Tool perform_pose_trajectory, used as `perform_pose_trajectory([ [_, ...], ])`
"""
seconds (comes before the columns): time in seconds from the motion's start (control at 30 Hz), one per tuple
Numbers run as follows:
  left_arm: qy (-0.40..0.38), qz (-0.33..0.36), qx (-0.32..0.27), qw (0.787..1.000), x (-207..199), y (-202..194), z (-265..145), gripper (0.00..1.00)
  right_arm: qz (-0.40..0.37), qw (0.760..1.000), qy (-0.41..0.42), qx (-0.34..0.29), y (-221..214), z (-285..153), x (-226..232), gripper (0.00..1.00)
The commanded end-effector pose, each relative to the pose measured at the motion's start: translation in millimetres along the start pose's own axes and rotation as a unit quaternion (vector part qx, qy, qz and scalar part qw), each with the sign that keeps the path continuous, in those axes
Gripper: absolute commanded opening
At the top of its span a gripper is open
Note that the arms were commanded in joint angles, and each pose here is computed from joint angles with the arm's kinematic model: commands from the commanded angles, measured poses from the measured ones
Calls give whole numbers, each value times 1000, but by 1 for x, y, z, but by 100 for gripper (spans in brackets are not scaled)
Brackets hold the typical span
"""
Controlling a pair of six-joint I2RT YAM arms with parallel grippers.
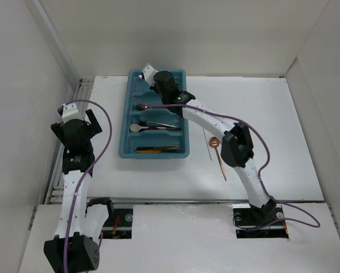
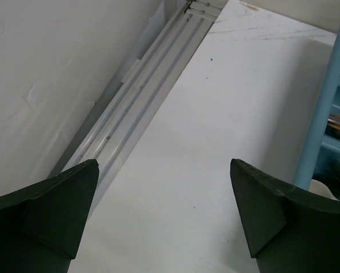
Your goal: Sort the eating utensils into containers
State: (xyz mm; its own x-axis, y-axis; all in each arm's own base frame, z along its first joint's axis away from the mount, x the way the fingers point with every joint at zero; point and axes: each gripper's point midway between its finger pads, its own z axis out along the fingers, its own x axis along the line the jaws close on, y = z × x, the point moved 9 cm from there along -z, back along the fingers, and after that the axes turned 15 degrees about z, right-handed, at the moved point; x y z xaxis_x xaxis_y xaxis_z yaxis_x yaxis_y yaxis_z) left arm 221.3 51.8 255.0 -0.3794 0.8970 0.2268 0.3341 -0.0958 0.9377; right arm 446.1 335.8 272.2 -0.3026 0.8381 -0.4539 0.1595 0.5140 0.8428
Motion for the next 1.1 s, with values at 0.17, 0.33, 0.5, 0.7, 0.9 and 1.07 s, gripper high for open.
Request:
perform_pose_trajectory([
  [0.17, 16, 10, 11, 1000, 5, 6, 10, 100, 24, 994, 47, -93, 11, 42, 33, 0],
  [0.33, 28, 16, 12, 999, 7, 6, 12, 100, 14, 995, 70, -75, -3, 38, 52, 0],
  [0.5, 23, 15, 7, 1000, 5, 5, 13, 100, 1, 994, 92, -52, -22, 32, 68, 0],
  [0.7, 18, 15, 6, 1000, 4, 5, 13, 100, -1, 995, 89, -46, -25, 31, 67, 26],
  [0.9, 19, 13, 2, 1000, 4, 7, 14, 100, 14, 996, 68, -58, -8, 20, 52, 69],
  [1.07, 9, 7, -4, 1000, 4, 11, 11, 100, 54, 994, 34, -93, 36, -13, 14, 86],
])
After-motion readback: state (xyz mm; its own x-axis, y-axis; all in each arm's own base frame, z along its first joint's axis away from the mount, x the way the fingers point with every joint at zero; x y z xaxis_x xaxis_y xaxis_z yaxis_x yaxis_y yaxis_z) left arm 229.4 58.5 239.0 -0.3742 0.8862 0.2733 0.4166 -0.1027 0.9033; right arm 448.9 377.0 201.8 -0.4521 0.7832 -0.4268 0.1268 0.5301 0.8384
